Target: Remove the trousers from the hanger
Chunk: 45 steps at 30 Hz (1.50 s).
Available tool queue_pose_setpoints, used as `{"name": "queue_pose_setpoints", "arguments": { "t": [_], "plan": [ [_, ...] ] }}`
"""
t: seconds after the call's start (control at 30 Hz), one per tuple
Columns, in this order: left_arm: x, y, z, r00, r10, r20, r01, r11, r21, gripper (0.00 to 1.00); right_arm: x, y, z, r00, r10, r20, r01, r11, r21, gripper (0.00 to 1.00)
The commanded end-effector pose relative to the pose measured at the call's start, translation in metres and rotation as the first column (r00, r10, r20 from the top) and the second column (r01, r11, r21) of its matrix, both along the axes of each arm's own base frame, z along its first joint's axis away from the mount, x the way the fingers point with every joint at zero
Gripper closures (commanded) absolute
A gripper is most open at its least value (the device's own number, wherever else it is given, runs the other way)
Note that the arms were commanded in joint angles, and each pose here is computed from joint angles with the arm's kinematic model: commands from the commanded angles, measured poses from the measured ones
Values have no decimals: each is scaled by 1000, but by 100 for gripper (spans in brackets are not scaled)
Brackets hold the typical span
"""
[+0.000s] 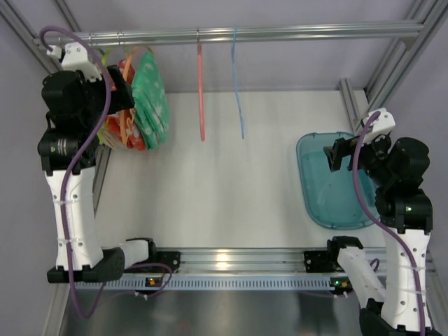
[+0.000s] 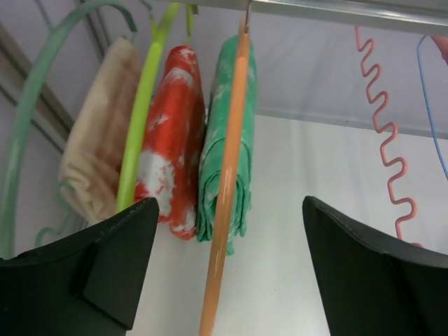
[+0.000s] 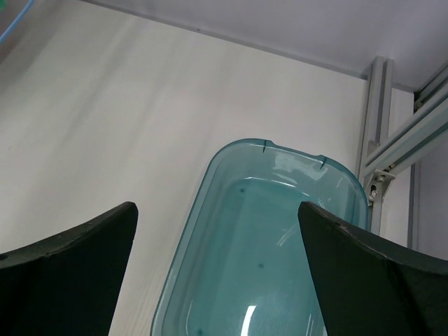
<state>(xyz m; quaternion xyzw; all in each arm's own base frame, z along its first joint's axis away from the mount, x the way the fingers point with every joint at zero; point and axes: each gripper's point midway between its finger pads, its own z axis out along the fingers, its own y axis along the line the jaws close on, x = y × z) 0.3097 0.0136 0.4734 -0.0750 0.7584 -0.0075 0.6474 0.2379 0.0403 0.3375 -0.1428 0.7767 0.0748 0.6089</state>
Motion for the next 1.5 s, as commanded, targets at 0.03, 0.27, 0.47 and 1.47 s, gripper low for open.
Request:
{"name": "queue_pose_setpoints", "arguments": {
  "t": [0.03, 0.27, 0.47, 1.47],
  "plan": [
    [25, -26, 14, 990, -141, 12, 141, 988, -66, 11, 0, -2, 6, 1000, -4, 11, 4, 1000, 4, 1],
    [50, -21, 17, 987, -160, 2, 158, 977, -146, 13, 1, -3, 1, 1000, -6, 1, 6, 1000, 0, 1],
    [58, -27, -15, 955, -287, -74, 265, 939, -219, 12, 1, -3, 0, 1000, -9, 7, 9, 1000, 2, 1],
    [45, -101, -36, 718, -660, 221, 649, 520, -556, 41, 5, -3, 7, 1000, -24, 1, 24, 997, 71, 1]
  ]
}}
